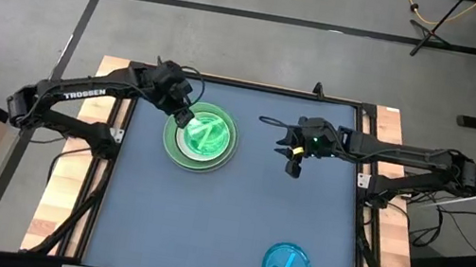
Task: Stack plastic plates
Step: Stack the light green plate on top of the light green plate
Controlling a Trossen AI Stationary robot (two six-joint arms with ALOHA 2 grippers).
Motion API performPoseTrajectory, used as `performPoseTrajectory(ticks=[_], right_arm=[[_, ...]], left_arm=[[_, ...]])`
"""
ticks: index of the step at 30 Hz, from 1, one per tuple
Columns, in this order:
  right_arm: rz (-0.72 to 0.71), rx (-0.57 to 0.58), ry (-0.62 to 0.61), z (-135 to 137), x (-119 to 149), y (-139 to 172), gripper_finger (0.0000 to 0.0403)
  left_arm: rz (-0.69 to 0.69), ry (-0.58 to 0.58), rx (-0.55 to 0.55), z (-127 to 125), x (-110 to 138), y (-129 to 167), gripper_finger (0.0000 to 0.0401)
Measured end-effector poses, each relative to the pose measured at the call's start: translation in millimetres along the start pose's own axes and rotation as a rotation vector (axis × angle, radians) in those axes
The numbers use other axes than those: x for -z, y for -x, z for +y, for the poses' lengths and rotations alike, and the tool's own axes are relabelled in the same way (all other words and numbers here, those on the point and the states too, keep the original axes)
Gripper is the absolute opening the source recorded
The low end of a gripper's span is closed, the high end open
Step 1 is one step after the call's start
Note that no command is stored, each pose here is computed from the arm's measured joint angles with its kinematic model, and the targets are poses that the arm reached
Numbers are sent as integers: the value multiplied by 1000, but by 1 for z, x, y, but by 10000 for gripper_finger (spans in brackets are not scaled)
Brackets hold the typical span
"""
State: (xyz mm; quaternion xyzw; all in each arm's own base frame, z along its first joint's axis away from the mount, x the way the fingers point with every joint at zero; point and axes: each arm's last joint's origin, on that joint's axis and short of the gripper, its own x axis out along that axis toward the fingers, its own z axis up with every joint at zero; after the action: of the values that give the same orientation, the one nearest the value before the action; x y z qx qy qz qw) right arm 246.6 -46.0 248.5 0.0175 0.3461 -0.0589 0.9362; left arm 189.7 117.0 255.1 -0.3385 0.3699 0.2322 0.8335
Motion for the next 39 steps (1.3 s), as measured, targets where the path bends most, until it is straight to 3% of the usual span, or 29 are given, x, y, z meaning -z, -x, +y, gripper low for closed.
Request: performPoseTrajectory(ticks=[15, 22, 39], right_arm=[[0, 0, 0, 0, 0, 0, 99], [0, 0, 0, 0, 0, 0, 99], [0, 1, 0, 0, 0, 0, 99]], left_arm=[[92, 61, -47, 22, 33, -32, 8], [55, 55, -119, 26, 34, -35, 8], [62, 39, -113, 22, 36, -36, 14]])
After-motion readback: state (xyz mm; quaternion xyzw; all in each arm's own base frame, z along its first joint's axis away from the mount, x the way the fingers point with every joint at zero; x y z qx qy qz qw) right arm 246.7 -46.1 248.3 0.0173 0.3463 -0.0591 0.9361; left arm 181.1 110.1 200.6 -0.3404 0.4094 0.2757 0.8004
